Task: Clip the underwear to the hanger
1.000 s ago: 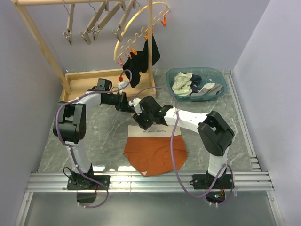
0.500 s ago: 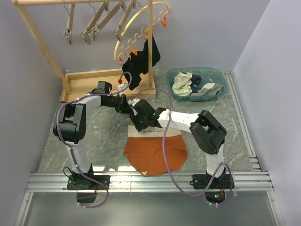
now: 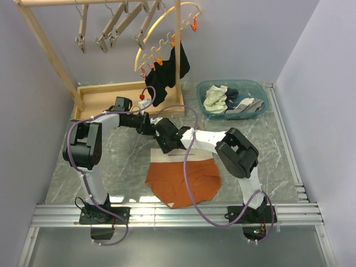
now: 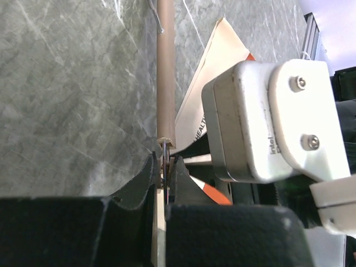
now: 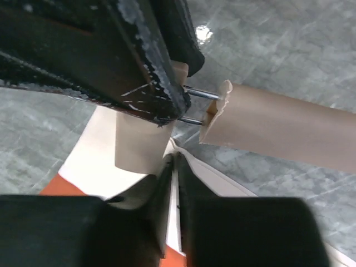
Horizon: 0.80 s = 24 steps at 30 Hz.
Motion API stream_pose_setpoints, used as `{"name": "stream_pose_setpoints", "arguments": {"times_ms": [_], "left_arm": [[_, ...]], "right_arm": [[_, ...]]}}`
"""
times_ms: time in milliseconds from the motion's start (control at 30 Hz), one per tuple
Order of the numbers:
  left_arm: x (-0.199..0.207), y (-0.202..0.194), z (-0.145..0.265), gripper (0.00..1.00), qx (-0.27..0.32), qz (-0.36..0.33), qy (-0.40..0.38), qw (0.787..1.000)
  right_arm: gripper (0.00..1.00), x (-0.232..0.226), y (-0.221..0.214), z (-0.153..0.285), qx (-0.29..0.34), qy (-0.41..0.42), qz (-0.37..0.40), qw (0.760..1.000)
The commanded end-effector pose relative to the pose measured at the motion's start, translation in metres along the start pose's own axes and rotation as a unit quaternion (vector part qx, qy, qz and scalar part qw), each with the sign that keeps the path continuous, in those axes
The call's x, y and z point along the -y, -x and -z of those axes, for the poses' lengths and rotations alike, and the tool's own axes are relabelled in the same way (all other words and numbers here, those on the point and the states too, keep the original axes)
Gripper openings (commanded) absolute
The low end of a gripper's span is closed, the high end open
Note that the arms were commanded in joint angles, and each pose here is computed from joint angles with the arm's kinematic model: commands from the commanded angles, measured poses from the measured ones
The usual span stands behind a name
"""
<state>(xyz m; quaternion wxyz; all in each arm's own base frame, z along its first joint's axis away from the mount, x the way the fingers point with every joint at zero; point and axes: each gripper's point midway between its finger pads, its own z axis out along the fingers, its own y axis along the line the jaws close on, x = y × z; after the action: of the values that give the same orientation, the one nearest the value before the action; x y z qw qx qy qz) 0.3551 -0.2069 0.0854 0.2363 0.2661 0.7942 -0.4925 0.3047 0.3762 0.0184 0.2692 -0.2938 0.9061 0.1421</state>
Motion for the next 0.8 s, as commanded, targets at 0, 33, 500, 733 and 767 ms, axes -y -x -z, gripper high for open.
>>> {"name": "stream_pose_setpoints", "arguments": {"times_ms": [0, 33, 500, 733, 767], "left_arm": [[-0.001, 0.000, 0.004, 0.00, 0.001, -0.015, 0.010, 1.000], [-0.001, -0.002, 0.004, 0.00, -0.001, -0.016, 0.010, 1.000], [-0.002, -0.014, 0.002, 0.00, -0.012, -0.021, 0.005, 1.000], [0.000, -0.016, 0.000, 0.00, -0.008, -0.026, -0.009, 1.000], [-0.001, -0.017, -0.001, 0.00, -0.009, -0.025, -0.009, 1.000]], "right_arm": [[0.09, -0.004, -0.009, -0.005, -0.024, 0.006, 0.001, 1.000], [0.04, -0.004, -0.008, -0.004, -0.022, 0.007, 0.003, 1.000], [0.00, -0.013, 0.010, 0.033, 0.051, 0.045, 0.002, 0.998], [0.00, -0.013, 0.015, 0.039, 0.068, 0.046, 0.009, 0.997], [0.00, -0.013, 0.018, 0.040, 0.074, 0.047, 0.009, 0.996]]}}
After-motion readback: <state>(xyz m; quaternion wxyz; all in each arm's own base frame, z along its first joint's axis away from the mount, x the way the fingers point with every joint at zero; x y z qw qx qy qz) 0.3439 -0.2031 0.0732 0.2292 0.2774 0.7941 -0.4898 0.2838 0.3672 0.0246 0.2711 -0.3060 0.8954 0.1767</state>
